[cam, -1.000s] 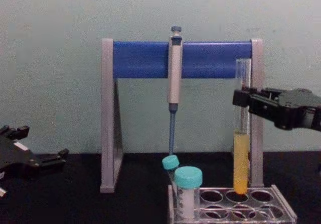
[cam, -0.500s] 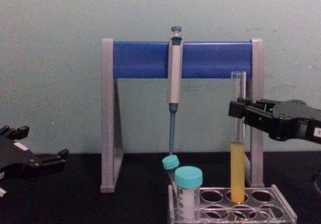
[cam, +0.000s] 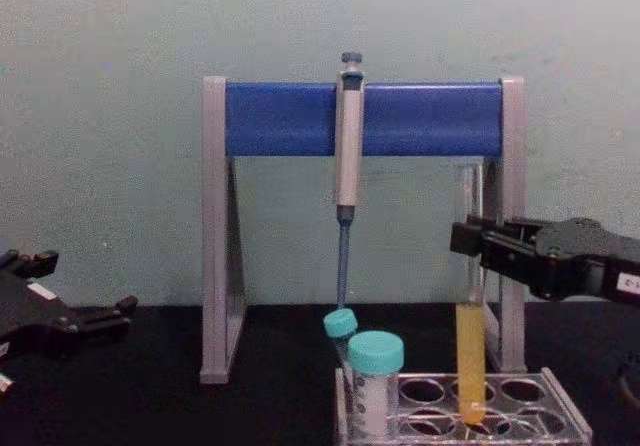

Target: Pick up the test tube from the test tube rack, shake it, then place it back into the test tube rack.

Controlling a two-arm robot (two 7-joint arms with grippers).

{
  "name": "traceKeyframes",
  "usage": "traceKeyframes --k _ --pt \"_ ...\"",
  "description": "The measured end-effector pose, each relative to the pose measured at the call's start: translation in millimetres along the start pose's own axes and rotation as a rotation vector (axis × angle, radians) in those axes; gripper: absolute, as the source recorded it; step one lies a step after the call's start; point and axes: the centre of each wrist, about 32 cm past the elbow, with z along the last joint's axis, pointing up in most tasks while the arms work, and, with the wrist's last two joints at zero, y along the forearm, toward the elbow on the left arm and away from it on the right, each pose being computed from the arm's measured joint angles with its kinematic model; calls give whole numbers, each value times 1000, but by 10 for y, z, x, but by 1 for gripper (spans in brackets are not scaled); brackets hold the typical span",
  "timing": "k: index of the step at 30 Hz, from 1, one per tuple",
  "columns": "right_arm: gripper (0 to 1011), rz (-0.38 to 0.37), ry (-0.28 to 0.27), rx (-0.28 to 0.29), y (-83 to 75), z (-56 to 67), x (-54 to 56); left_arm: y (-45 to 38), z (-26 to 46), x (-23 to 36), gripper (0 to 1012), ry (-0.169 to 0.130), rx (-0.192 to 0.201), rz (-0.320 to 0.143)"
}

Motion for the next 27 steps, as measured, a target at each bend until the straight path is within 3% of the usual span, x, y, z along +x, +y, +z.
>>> traceKeyframes --k 27 --pt "227 9 5 -51 48 -83 16 0 0 0 1001 0 0 0"
